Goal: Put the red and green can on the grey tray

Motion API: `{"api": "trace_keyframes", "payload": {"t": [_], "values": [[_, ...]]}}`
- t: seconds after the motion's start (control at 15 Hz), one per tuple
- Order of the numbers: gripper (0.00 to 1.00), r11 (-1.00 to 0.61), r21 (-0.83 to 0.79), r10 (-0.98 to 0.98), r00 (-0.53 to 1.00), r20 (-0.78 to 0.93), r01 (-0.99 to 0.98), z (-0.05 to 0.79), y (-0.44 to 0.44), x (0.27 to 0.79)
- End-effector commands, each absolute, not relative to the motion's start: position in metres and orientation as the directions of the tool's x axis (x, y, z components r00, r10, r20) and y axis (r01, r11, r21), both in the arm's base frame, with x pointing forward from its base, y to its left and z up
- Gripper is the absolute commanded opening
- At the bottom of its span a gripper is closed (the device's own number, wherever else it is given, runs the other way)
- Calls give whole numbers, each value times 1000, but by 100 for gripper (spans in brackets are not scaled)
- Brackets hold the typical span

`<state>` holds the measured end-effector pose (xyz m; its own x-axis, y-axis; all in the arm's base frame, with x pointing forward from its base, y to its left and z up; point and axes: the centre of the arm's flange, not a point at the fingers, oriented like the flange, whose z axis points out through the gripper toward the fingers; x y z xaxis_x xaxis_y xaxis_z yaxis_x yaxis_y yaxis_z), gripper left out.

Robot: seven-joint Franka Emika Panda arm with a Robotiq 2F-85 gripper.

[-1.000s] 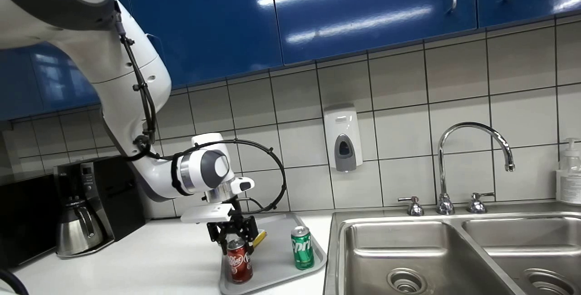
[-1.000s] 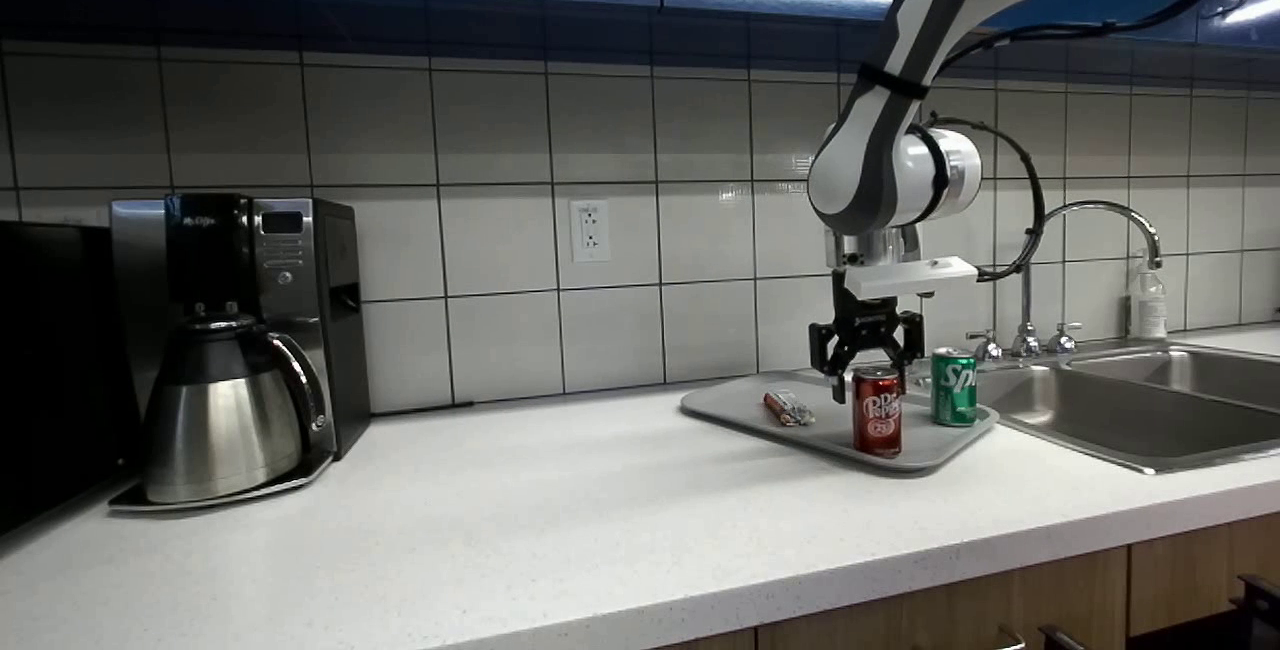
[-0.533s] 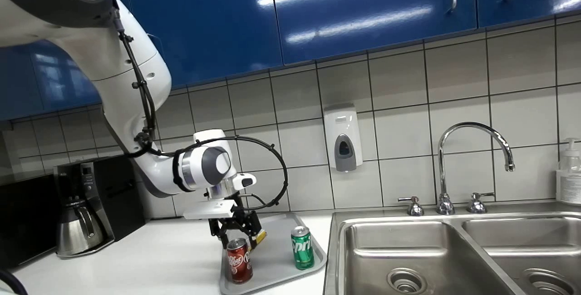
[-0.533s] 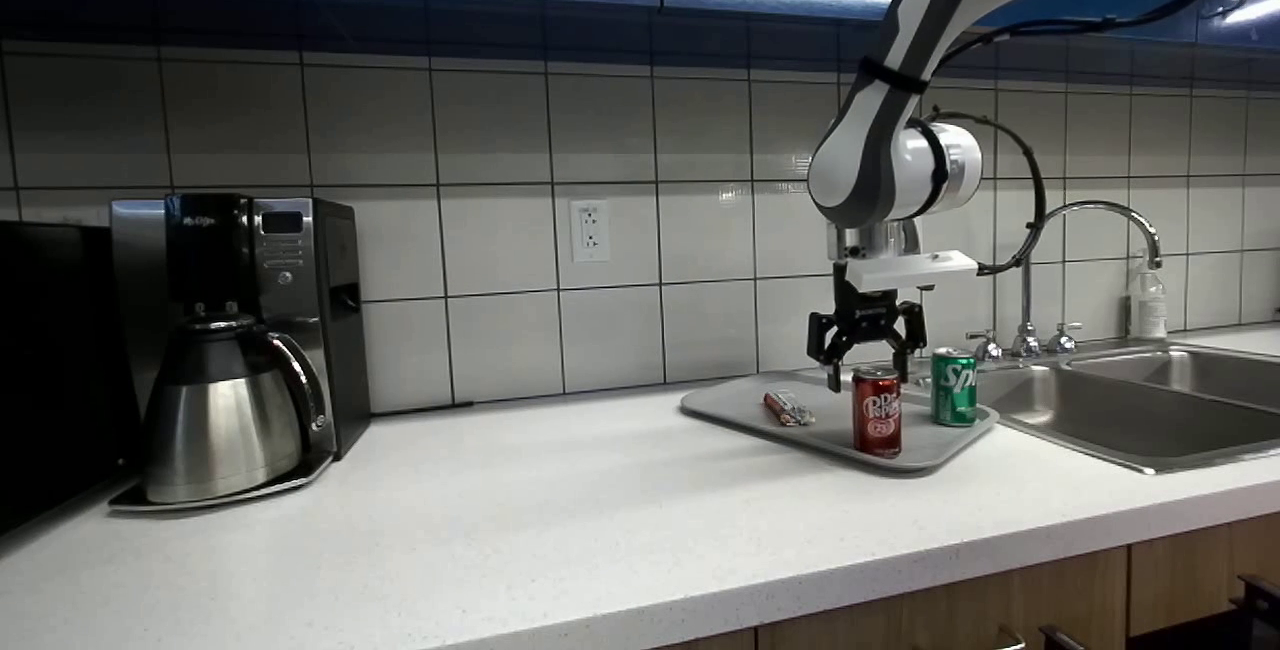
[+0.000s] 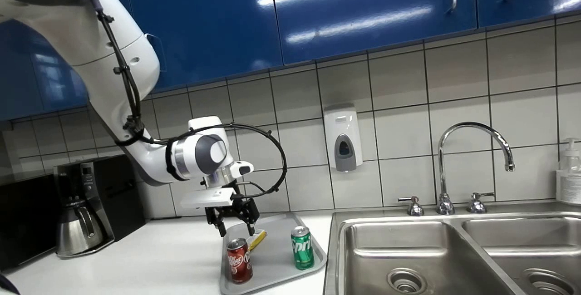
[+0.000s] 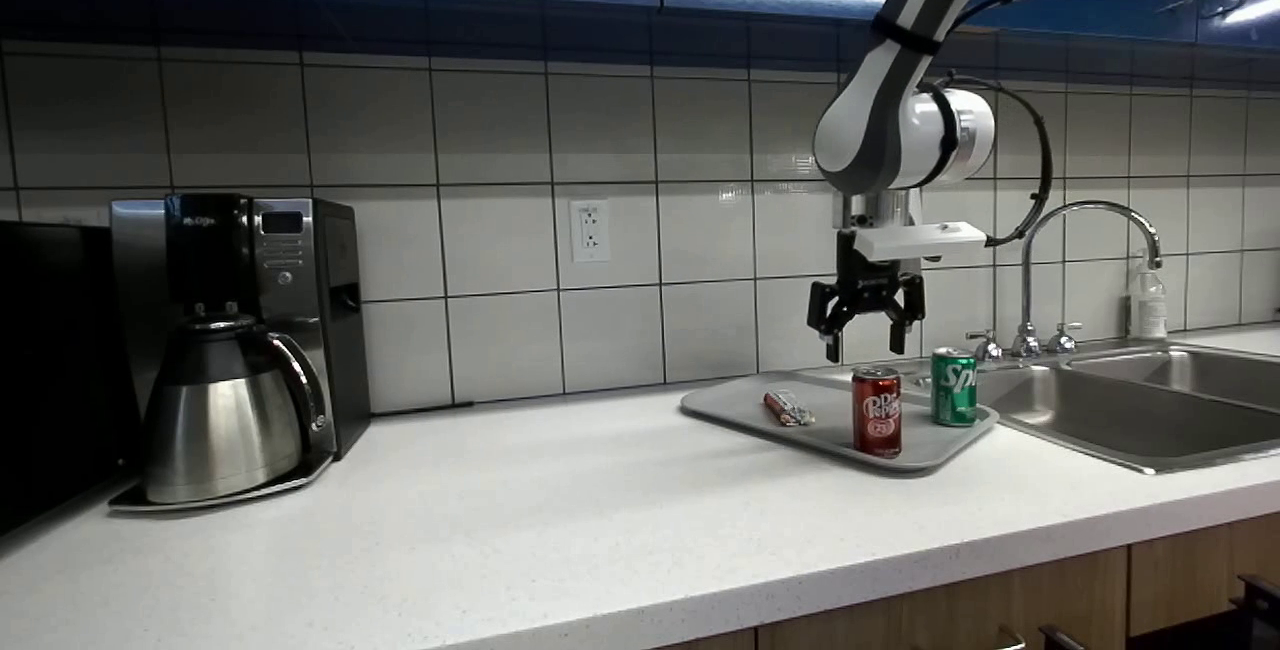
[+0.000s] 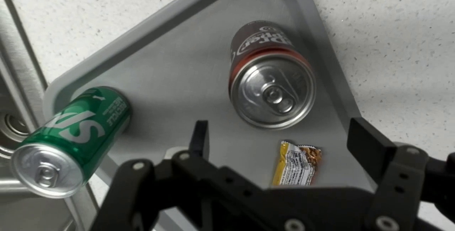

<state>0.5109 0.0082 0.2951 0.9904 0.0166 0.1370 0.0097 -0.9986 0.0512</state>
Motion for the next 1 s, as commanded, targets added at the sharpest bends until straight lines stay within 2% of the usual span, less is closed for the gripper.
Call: {"api": "trace_keyframes", "payload": {"t": [0.0, 0.87, 0.93], "values": [[100, -998, 42, 50, 986, 157, 44, 325, 7, 475], [100, -996, 57, 83, 981, 175, 74, 375, 24, 352], [100, -997, 60, 67, 983, 172, 58, 353, 19, 389]]}}
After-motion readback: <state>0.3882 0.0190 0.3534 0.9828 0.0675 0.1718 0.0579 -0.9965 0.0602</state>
